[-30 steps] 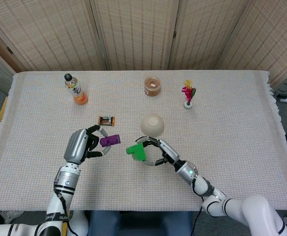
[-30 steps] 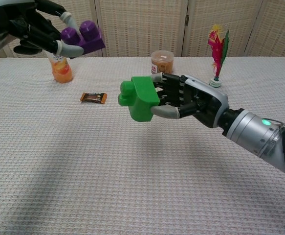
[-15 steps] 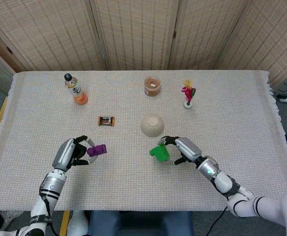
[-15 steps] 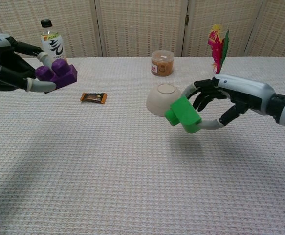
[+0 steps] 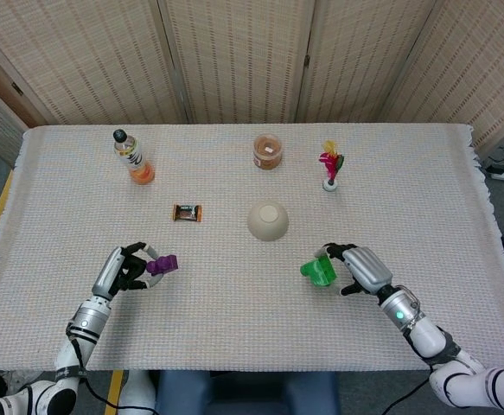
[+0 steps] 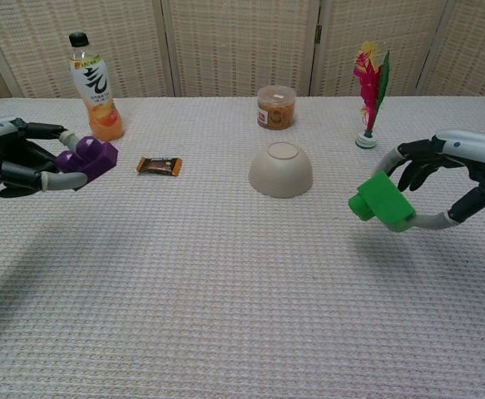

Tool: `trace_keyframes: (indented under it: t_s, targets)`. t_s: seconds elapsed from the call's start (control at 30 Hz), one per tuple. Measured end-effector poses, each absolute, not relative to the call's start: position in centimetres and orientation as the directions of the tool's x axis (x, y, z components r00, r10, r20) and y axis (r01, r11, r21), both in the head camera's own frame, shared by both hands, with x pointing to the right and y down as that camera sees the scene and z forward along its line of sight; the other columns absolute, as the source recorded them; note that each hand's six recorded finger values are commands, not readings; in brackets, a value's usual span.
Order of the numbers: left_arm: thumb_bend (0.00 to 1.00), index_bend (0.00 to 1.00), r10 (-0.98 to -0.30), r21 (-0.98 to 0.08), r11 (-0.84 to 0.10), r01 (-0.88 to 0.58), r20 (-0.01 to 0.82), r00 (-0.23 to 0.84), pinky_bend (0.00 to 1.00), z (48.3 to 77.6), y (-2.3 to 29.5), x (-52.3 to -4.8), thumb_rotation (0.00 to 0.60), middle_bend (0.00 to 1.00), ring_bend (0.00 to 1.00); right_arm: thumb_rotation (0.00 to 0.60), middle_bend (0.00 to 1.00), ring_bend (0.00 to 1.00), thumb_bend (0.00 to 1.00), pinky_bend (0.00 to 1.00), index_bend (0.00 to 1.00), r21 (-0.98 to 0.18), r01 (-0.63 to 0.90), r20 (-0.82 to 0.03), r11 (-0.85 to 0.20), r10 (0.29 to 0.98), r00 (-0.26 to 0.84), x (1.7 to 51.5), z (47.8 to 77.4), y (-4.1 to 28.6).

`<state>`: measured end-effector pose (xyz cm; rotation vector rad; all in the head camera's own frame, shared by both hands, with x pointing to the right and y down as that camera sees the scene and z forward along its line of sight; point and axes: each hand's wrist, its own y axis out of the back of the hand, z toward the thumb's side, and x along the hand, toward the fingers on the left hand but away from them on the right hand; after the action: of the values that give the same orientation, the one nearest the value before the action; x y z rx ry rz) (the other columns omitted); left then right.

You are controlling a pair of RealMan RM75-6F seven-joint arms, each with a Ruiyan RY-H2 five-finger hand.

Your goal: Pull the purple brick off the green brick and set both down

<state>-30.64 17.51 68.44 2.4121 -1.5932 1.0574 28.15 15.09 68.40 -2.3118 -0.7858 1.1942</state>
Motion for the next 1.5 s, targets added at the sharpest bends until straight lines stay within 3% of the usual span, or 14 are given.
trace_keyframes:
  t_s: [0.27, 0.7, 0.8, 0.9, 1.0, 1.07, 1.23, 1.5]
  targets:
    - [0.49, 0.76, -0.772, -0.284, -0.474, -0.834, 0.590, 0.238, 1.00, 71.6, 18.7, -31.7, 0.600, 1.00, 1.00, 0.600, 0.29, 0.32, 0.33, 0.29, 0.75, -0.610, 0.298, -0.596, -0.734, 0.673, 0.437, 29.6, 68.6, 14.6]
    - [0.49, 0.76, -0.762, -0.294, -0.488, -0.822, 0.603, 0.237, 1.00, 74.4, 20.2, -31.6, 0.600, 1.00, 1.00, 0.600, 0.29, 0.31, 0.33, 0.29, 0.75, -0.590, 0.290, -0.625, -0.753, 0.654, 0.427, 30.1, 70.2, 14.6]
    - [0.49, 0.69, -0.754, -0.300, -0.504, -0.810, 0.610, 0.243, 1.00, 74.9, 20.4, -31.5, 0.600, 1.00, 1.00, 0.600, 0.28, 0.29, 0.33, 0.28, 0.74, -0.588, 0.287, -0.625, -0.756, 0.650, 0.431, 30.1, 70.3, 14.6]
    - [0.47, 0.50, -0.750, -0.313, -0.519, -0.796, 0.613, 0.248, 1.00, 75.1, 20.5, -31.4, 0.600, 1.00, 1.00, 0.600, 0.22, 0.25, 0.33, 0.27, 0.56, -0.584, 0.290, -0.624, -0.758, 0.648, 0.437, 30.1, 70.3, 14.5]
    - [0.38, 0.31, -0.746, -0.328, -0.533, -0.780, 0.617, 0.250, 1.00, 75.2, 20.5, -31.4, 0.600, 1.00, 1.00, 0.600, 0.12, 0.17, 0.33, 0.22, 0.19, -0.567, 0.305, -0.626, -0.765, 0.641, 0.444, 30.0, 70.3, 14.5]
    - [0.34, 0.23, -0.747, -0.340, -0.537, -0.772, 0.616, 0.249, 1.00, 75.1, 20.5, -31.5, 0.600, 1.00, 1.00, 0.600, 0.08, 0.13, 0.33, 0.19, 0.03, -0.553, 0.317, -0.627, -0.771, 0.635, 0.452, 30.0, 70.1, 14.4]
    - [0.29, 0.13, -0.752, -0.371, -0.542, -0.754, 0.615, 0.238, 1.00, 74.8, 20.1, -31.6, 0.600, 1.00, 1.00, 0.600, 0.04, 0.09, 0.33, 0.16, 0.00, -0.537, 0.314, -0.631, -0.783, 0.620, 0.465, 30.1, 70.0, 14.4]
    - [0.29, 0.14, -0.797, -0.442, -0.510, -0.738, 0.565, 0.212, 1.00, 72.8, 19.1, -32.1, 0.600, 1.00, 1.00, 0.600, 0.00, 0.04, 0.33, 0.09, 0.00, -0.526, 0.328, -0.612, -0.785, 0.617, 0.495, 30.0, 68.7, 14.3]
